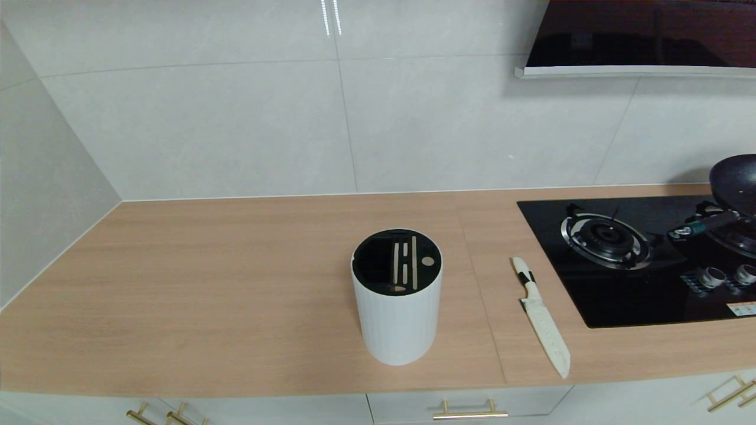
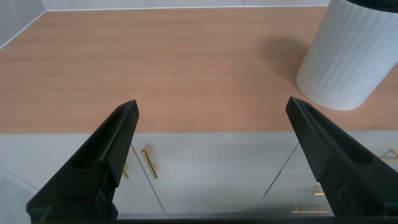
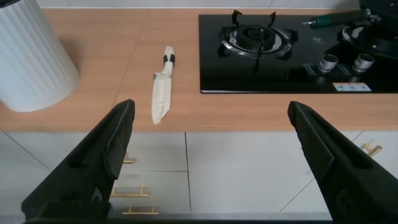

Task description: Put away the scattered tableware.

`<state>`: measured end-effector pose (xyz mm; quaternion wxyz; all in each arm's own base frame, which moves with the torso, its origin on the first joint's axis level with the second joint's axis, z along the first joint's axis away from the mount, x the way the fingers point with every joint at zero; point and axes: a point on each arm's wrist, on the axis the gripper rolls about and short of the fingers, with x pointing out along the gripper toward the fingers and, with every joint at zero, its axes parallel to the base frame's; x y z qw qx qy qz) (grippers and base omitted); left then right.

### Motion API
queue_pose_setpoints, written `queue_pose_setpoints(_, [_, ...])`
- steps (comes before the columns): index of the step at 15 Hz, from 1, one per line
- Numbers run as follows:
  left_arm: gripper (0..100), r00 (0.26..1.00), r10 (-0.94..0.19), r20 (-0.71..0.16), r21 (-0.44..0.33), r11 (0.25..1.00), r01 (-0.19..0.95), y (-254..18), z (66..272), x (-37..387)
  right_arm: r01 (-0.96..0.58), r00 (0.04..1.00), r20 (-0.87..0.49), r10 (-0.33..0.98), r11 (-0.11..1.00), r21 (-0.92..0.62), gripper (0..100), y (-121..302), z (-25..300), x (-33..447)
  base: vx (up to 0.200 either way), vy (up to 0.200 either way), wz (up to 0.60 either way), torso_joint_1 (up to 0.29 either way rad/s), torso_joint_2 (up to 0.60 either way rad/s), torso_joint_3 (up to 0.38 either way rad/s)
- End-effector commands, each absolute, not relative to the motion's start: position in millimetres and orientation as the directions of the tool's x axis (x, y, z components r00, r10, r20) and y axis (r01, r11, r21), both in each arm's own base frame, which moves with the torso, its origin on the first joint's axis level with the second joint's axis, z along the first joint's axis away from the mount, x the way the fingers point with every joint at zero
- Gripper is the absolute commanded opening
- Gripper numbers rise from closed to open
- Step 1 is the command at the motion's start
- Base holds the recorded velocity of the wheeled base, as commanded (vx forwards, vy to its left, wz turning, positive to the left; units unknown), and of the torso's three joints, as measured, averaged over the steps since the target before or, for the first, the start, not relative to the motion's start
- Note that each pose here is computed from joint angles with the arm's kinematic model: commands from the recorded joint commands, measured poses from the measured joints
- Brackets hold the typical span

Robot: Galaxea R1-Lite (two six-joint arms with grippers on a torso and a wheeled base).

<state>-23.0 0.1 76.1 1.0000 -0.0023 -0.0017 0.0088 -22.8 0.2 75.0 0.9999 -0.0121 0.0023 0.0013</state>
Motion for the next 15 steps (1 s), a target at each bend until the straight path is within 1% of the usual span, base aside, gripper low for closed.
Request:
queue_pose_setpoints(1, [100,1.0,0.018,0.003,-0.003,1.0,-0.018,0.1,76.1,-22.9,-0.003,1.0,-0.006,0.003,1.0,-0.025,100,0.2,75.0,-22.7,0.0,0.0,0.0,0.0,0.0,0.0])
queue_pose_setpoints(7, [100,1.0,0.018,0.002,-0.003,1.0,-0.018,0.1,75.6,-22.8,0.003,1.0,-0.003,-0.003,0.998,-0.061,100,0.1,75.4,-22.7,0.0,0.0,0.0,0.0,0.0,0.0])
queue_pose_setpoints(8, [100,1.0,0.018,0.002,-0.003,1.0,-0.018,0.1,75.6,-22.8,0.003,1.0,0.0,-0.003,0.995,-0.095,100,0.1,75.9,-22.8,0.0,0.0,0.0,0.0,0.0,0.0])
queue_pose_setpoints(9, [100,1.0,0.018,0.002,-0.003,1.0,-0.018,0.1,75.6,-22.8,-0.007,1.0,0.02,0.009,0.996,-0.094,100,0.4,81.9,-24.4,0.0,0.0,0.0,0.0,0.0,0.0])
queue_pose_setpoints(10, [100,1.0,0.018,0.002,-0.003,1.0,-0.018,0.1,75.6,-22.8,-0.019,0.998,0.06,0.025,0.996,-0.09,100,0.6,97.2,-28.6,0.0,0.0,0.0,0.0,0.0,0.0])
queue_pose_setpoints(11, [100,1.0,0.018,0.002,-0.003,1.0,-0.018,0.1,75.6,-22.8,-0.077,0.996,0.034,0.08,0.994,-0.071,100,1.1,115.1,-28.6,0.0,0.0,0.0,0.0,0.0,0.0])
queue_pose_setpoints(12, [100,1.0,0.018,0.003,-0.003,1.0,-0.018,0.1,76.1,-22.9,-0.106,0.994,-0.014,0.106,0.992,-0.069,100,1.3,116.7,-25.5,0.0,0.0,0.0,0.0,0.0,0.0])
queue_pose_setpoints(13, [100,1.0,0.018,0.003,-0.003,1.0,-0.018,0.1,76.1,-22.9,-0.15,0.984,-0.105,0.144,0.987,-0.058,100,2.1,118.3,-15.8,0.0,0.0,0.0,0.0,0.0,0.0])
queue_pose_setpoints(14, [100,1.0,0.018,0.003,-0.003,1.0,-0.018,0.1,76.1,-22.9,-0.165,0.963,-0.22,0.152,0.985,-0.042,100,2.7,123.2,0.3,0.0,0.0,0.0,0.0,0.0,0.0])
queue_pose_setpoints(15, [100,1.0,0.018,0.002,-0.003,1.0,-0.018,0.1,75.6,-22.8,-0.178,0.946,-0.279,0.162,0.984,-0.033,100,3.4,134.9,14.7,0.0,0.0,0.0,0.0,0.0,0.0])
